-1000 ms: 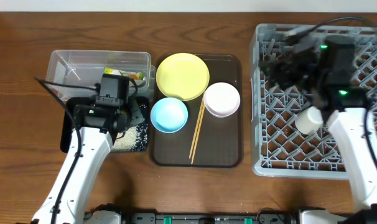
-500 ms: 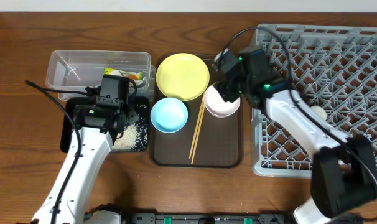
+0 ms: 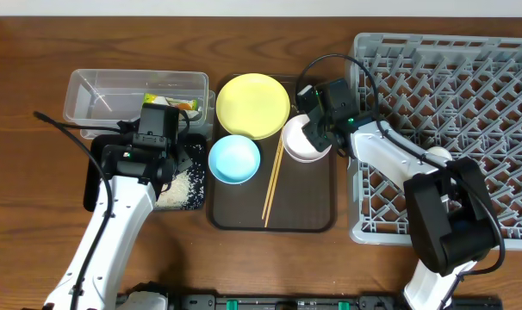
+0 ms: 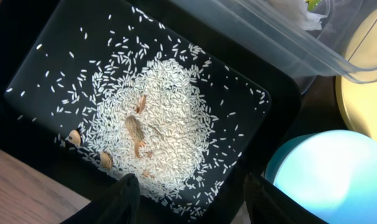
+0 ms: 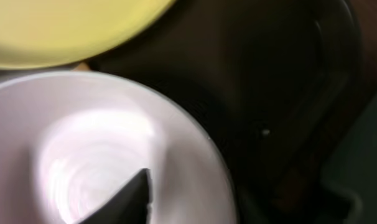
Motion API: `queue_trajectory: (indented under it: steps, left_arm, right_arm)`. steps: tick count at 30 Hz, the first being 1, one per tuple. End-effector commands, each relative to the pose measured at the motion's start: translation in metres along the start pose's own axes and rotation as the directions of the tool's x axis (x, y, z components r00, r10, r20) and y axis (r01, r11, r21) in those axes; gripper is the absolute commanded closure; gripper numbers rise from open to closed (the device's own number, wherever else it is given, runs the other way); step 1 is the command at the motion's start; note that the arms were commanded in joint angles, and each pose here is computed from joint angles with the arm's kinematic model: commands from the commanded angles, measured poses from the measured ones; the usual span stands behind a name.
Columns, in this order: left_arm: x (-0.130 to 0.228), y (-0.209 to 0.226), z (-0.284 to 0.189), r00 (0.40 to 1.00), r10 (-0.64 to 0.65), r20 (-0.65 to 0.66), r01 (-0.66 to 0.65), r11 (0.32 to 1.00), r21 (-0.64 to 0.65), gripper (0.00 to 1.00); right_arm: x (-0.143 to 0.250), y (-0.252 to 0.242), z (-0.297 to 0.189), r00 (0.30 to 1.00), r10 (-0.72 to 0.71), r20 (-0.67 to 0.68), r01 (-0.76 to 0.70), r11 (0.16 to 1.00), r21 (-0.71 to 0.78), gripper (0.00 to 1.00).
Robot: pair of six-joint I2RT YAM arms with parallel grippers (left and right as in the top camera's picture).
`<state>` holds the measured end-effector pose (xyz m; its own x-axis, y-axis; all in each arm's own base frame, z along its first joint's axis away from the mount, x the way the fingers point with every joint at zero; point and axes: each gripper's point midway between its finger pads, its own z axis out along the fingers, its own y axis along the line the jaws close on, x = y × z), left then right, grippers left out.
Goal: Sort waste into correct bins and load items into the dishwasher rack
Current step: 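Reach the right gripper to the pink bowl and grasp its rim, then lift the pink bowl and lower it into the dish rack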
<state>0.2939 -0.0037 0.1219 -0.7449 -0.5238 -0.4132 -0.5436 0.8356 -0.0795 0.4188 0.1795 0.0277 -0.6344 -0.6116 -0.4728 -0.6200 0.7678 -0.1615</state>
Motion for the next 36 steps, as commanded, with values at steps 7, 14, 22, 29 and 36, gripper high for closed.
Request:
queue_trajectory:
  steps: [7, 14, 22, 29, 36]
  left_arm:
    - [-0.002, 0.005, 0.001, 1.000, -0.005, 0.012, 0.006, 1.000, -0.026, 0.43]
    - [-0.002, 0.005, 0.001, 1.000, -0.005, 0.012, 0.005, 1.000, -0.026, 0.43]
    - [-0.002, 0.005, 0.001, 1.000, -0.006, 0.012, 0.006, 1.000, -0.026, 0.43]
    - [-0.002, 0.005, 0.001, 1.000, -0.005, 0.012, 0.006, 1.000, -0.026, 0.42]
    - [-0.002, 0.005, 0.001, 1.000, -0.006, 0.015, 0.006, 1.000, -0.024, 0.41]
  right_arm:
    - [0.016, -0.033, -0.007, 0.995, 0.062, -0.073, -0.048, 0.984, 0.174, 0.98]
    - [-0.017, -0.059, -0.060, 0.988, 0.130, 0.081, -0.145, 0.960, 0.238, 0.99]
    - [-0.041, -0.130, -0.148, 0.932, 0.176, 0.316, -0.288, 0.891, 0.352, 0.99]
    - [-0.044, -0.205, -0.203, 0.956, -0.056, 0.287, -0.157, 0.729, 0.667, 0.99]
    - [-0.052, -0.246, -0.220, 0.959, -0.193, 0.207, -0.060, 0.575, 0.816, 0.99]
